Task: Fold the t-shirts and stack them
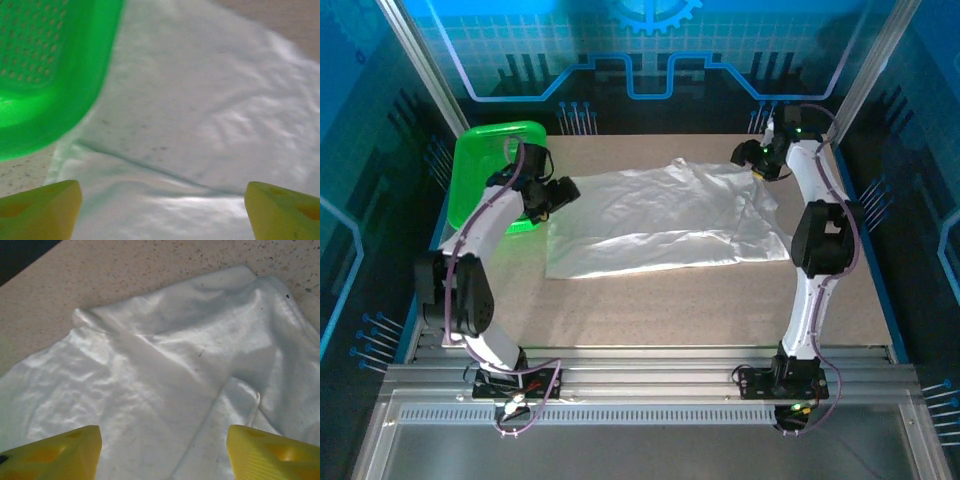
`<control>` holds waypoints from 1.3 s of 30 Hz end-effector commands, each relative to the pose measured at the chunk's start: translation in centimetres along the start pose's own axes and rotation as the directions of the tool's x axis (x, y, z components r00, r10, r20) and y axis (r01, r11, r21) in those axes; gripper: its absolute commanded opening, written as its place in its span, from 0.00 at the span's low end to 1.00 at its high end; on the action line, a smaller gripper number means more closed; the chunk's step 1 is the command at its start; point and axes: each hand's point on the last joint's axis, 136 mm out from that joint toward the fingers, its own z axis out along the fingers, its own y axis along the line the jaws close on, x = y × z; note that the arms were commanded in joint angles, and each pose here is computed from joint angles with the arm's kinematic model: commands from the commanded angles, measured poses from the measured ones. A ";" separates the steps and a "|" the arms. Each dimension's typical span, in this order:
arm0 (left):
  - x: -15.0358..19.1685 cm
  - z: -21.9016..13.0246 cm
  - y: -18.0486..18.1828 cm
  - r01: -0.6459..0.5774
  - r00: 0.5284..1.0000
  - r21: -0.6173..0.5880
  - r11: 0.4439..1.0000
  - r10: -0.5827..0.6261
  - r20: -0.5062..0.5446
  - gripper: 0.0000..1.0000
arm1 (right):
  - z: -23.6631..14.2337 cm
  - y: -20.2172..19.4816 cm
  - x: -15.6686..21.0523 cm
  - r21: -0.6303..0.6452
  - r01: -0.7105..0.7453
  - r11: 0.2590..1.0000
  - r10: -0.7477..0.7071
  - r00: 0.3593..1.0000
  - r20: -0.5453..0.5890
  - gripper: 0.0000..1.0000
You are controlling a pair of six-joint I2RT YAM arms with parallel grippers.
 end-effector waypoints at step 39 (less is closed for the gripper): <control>16.4 -1.7 0.3 -0.073 0.975 0.211 0.975 0.114 -0.191 0.95 | 6.6 4.2 8.7 -0.133 -0.104 0.986 0.080 0.982 -0.170 0.09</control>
